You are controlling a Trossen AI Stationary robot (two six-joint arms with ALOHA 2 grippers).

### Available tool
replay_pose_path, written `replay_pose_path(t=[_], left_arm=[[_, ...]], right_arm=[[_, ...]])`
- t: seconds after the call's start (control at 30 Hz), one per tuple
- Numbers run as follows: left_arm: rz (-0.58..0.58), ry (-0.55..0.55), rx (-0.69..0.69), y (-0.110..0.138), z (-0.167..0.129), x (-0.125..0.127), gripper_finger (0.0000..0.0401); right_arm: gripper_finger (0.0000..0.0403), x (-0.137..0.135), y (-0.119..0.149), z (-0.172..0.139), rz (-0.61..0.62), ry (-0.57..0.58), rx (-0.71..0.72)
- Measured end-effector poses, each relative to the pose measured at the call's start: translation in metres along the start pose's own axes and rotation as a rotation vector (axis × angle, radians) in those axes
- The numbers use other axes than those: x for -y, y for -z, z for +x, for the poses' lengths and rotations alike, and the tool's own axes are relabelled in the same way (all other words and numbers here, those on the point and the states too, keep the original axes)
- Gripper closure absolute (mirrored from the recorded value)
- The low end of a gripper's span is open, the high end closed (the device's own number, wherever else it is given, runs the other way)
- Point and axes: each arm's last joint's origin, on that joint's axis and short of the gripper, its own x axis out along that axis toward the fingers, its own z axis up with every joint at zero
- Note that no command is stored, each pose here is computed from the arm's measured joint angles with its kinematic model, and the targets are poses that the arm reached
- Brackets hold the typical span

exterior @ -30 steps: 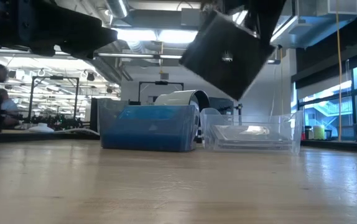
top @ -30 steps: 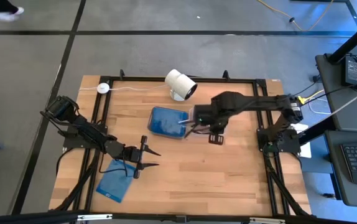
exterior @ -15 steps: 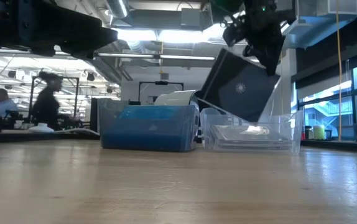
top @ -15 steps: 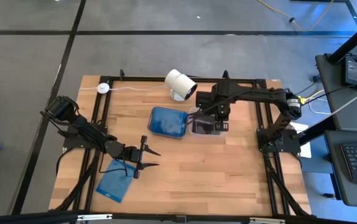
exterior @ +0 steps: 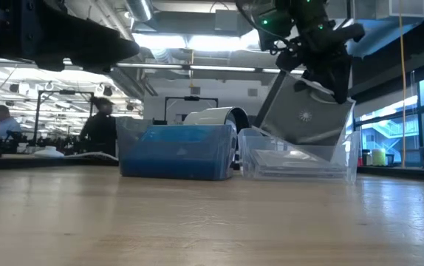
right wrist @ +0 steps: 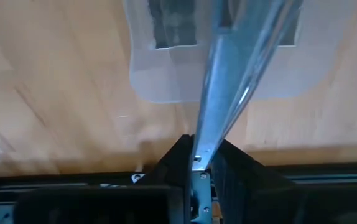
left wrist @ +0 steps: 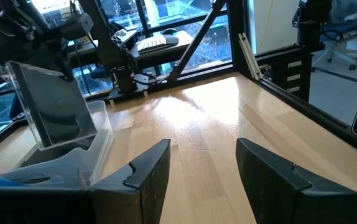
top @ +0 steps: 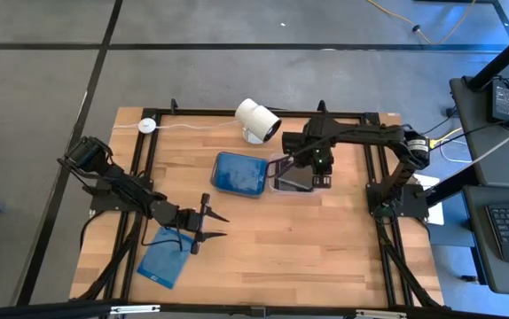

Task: Pick & place jewel cases by type
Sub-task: Put the black cd case into the transparent bin

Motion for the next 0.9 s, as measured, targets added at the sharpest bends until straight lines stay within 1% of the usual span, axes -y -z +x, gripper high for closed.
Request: replay_pose_path(t=[0.3,0.53,0.73,0.83,0.9], left_arm=[[0.000,0.000,-0.001,0.0001,0.0000,0.0000,0.0220],[0.001,0.000,-0.001,0.0001,0.0000,0.0000,0.0221],[0.003,0.000,-0.002,0.0002,0.0000,0.0000,0.0221],[0.002,0.000,-0.002,0.0002,0.0000,0.0000,0.0219],[0.002,0.000,-0.002,0.0002,0.0000,0.0000,0.0219]], right_arm=[[0.0344,0.0002,-0.0005,0.0003,-0.004,0.010,0.001],[0.0343,-0.0004,-0.0005,0.0003,-0.004,-0.011,0.004],[0.0342,0.0001,-0.0004,0.0002,-0.049,0.005,0.002],[0.0341,0.0001,-0.0002,0.0001,-0.054,0.007,0.002],[0.0334,0.0008,-0.0002,0.0001,-0.053,0.030,0.000]])
